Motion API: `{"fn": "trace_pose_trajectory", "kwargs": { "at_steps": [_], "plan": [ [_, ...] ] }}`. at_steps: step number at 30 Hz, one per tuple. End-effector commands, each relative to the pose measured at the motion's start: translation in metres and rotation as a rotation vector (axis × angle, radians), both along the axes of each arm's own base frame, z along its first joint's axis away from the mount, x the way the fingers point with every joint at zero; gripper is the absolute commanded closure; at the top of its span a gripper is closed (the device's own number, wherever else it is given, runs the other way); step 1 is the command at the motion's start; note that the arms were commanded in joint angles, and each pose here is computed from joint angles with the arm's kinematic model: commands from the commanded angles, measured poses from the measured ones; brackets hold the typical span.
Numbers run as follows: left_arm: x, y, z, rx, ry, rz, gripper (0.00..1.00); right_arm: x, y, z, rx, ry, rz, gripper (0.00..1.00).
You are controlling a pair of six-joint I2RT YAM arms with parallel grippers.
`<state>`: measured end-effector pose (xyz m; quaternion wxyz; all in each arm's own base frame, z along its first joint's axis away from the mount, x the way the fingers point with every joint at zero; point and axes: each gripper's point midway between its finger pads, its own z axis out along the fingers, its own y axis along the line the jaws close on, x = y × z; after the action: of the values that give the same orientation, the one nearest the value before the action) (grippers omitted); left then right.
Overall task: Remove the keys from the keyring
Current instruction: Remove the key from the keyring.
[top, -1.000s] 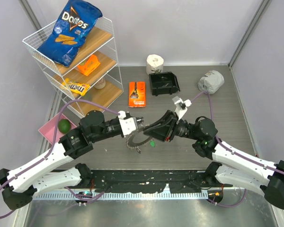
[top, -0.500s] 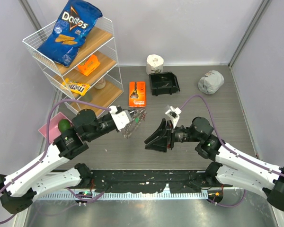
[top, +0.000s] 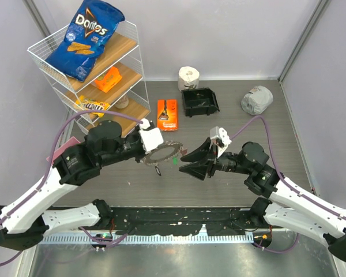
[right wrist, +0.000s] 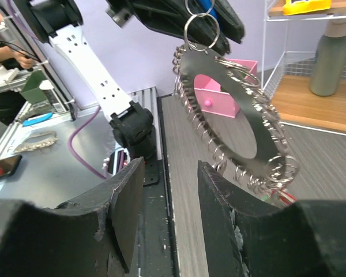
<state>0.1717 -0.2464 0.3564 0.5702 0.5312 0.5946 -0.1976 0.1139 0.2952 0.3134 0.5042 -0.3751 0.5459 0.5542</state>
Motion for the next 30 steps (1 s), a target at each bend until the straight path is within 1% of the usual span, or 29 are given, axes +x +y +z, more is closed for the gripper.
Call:
{"fn": "trace_pose_trajectory", "kwargs": {
  "at_steps": [1,5,13,21,22,30],
  "plan": [
    [-0.011,0.028,-0.018,0.175,0.154,0.086,1.00,0.016,0.003,0.011,0.014,-0.077,-0.062,0.52],
    [-0.014,0.046,-0.036,0.313,0.247,0.162,1.00,0.021,0.008,0.012,0.032,-0.086,-0.061,0.52],
    [-0.023,0.065,-0.053,0.487,0.402,0.244,1.00,0.023,0.017,0.013,0.051,-0.097,-0.050,0.51],
    [-0.040,0.057,-0.059,0.487,0.509,0.199,1.00,0.018,0.025,0.007,0.069,-0.101,-0.026,0.51],
    [-0.048,0.051,-0.060,0.478,0.543,0.159,1.00,0.016,0.025,0.010,0.082,-0.112,-0.018,0.51],
    [-0.074,0.034,-0.057,0.435,0.657,0.021,1.00,-0.004,0.045,0.007,0.099,-0.187,0.072,0.52]
  ]
}}
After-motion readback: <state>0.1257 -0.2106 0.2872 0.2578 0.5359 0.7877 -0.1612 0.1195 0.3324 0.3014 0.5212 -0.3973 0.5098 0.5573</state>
